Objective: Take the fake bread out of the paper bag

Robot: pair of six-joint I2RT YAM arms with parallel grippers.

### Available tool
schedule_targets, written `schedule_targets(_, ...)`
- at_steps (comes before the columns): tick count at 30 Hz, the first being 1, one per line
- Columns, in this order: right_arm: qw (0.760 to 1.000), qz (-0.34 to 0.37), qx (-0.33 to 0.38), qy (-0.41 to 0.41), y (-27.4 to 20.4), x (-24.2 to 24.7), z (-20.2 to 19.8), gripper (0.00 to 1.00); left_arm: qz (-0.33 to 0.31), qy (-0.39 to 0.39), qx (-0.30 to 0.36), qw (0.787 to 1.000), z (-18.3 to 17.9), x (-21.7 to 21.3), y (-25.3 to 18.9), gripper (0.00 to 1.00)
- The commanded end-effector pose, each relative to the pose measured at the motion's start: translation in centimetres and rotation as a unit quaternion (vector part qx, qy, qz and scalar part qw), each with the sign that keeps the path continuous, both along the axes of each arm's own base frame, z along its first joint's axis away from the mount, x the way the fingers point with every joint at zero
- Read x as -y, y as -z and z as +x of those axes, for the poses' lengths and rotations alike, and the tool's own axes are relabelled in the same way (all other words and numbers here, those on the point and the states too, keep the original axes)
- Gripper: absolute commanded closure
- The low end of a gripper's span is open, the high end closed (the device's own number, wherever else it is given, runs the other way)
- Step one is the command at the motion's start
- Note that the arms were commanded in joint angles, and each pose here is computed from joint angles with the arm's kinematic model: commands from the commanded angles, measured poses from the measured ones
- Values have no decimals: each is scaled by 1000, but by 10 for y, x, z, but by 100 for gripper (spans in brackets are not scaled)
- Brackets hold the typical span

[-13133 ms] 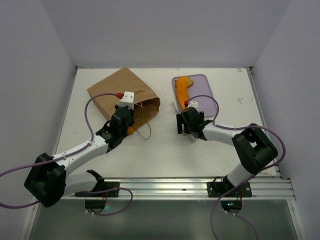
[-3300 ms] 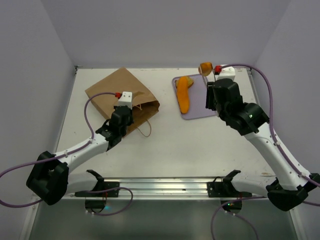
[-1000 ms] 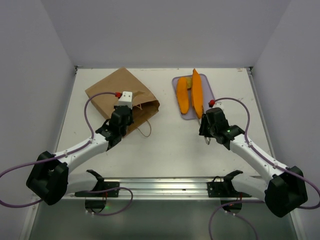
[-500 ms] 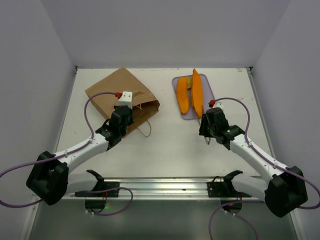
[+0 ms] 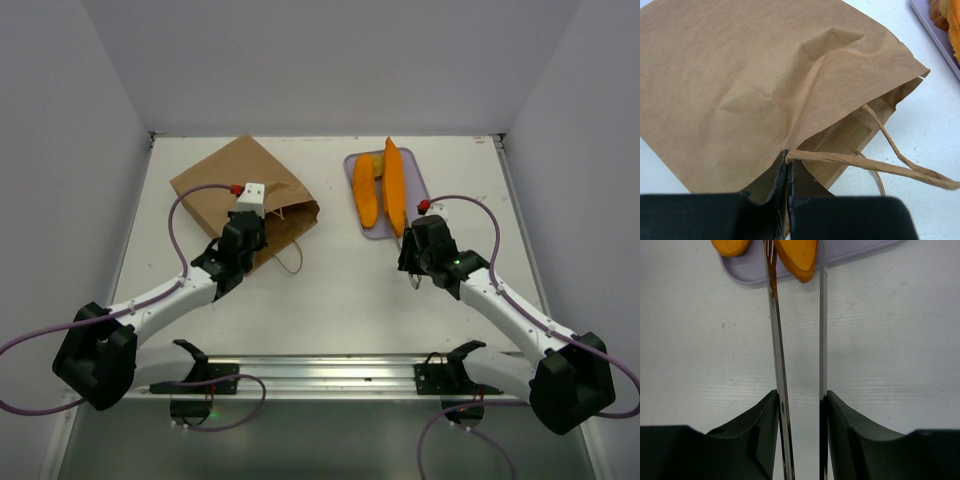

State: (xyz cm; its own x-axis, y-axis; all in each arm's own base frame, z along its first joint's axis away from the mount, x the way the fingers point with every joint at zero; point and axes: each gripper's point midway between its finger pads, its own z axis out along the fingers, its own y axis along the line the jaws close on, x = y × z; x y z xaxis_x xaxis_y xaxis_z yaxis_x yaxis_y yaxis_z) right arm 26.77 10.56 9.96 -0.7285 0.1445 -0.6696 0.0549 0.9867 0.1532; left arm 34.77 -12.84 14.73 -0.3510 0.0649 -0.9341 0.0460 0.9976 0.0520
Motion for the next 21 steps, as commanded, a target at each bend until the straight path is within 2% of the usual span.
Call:
schedule_targets(1, 1000, 18, 26, -2, -14, -8, 10, 62, -19, -13, 19, 1000, 6, -2, -20, 100)
schedule_targets(21, 999, 24, 21, -3, -10, -12, 12, 49, -16, -15, 18, 1000, 5, -3, -18, 100)
